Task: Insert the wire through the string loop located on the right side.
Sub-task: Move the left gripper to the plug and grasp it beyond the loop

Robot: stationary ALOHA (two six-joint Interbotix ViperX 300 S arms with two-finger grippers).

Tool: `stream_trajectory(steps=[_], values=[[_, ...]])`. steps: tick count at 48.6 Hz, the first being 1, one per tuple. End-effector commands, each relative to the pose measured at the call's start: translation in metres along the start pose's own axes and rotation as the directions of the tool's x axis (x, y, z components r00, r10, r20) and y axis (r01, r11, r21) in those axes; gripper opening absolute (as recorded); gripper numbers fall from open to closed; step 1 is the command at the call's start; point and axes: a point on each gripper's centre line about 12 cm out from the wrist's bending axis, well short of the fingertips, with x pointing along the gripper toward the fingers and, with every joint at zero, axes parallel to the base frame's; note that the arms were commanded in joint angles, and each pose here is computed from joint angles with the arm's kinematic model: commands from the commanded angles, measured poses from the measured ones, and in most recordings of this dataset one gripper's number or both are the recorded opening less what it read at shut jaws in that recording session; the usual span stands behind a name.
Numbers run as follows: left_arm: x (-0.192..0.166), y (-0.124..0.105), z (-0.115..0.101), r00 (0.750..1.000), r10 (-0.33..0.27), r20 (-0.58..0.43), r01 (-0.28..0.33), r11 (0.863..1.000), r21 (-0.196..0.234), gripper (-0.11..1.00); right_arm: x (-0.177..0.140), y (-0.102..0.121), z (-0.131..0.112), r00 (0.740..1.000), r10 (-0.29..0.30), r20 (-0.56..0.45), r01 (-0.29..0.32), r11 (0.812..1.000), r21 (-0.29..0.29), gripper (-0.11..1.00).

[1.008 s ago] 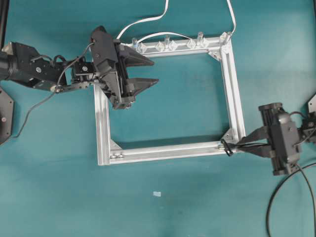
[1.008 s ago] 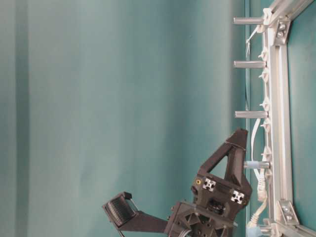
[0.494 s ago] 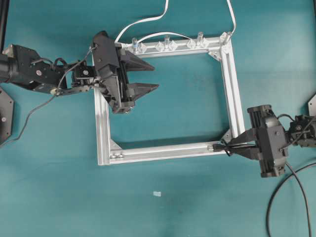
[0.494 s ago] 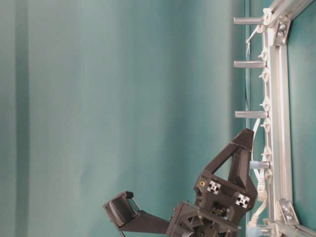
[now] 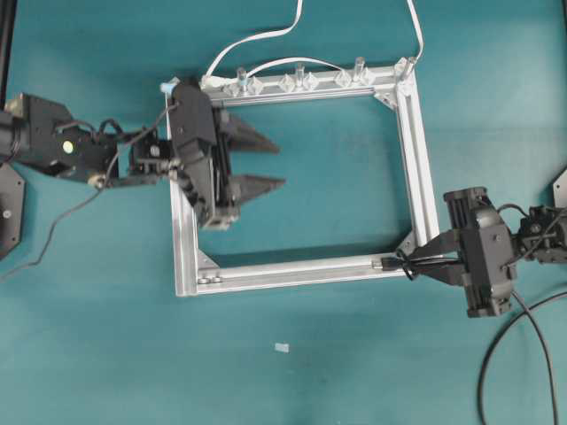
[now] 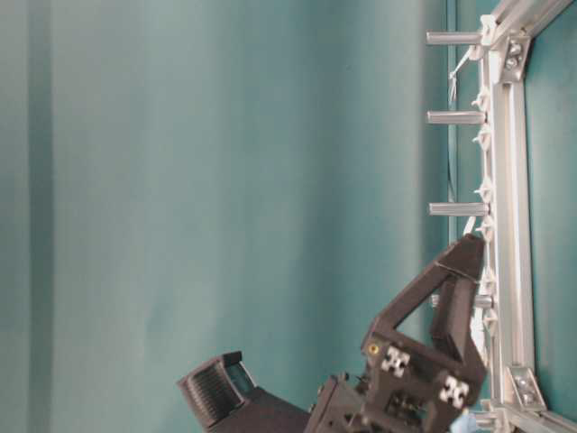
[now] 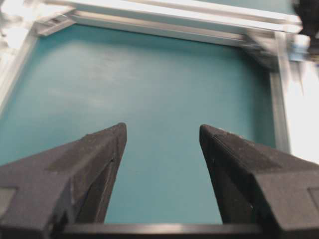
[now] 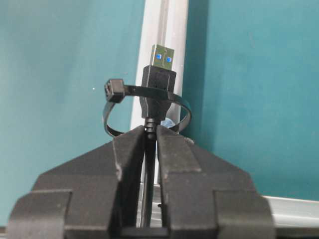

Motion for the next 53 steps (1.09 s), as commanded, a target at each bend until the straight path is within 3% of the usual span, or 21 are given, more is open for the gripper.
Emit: stream_trajectory(steps=[1,11,22,41,53], values=[[-0.004,-0.020,0.015,0.998,-0.050,0.032,0.051,0.998,-0.031,0.66,0.000,0.000,0.007,1.000,-0.001,0.025,0.001,1.000,0.000,0.10],[-0.013,-0.059,0.011,0.989,-0.145,-0.014,0.142,0.983,-0.118,0.66,0.000,0.000,0.007,1.000,-0.002,0.025,0.002,1.000,0.001,0.10],[-0.019,-0.093,0.010,0.974,-0.227,-0.025,0.219,0.959,-0.177,0.66,0.000,0.000,0.007,1.000,-0.001,0.025,0.001,1.000,0.000,0.10],[-0.009,-0.103,0.011,0.970,-0.243,-0.028,0.234,0.955,-0.182,0.66,0.000,0.000,0.006,1.000,-0.001,0.024,0.001,1.000,0.001,0.10],[0.029,-0.108,0.008,0.973,-0.230,-0.039,0.219,0.959,-0.178,0.66,0.000,0.000,0.006,1.000,-0.002,0.024,0.002,1.000,0.002,0.10]])
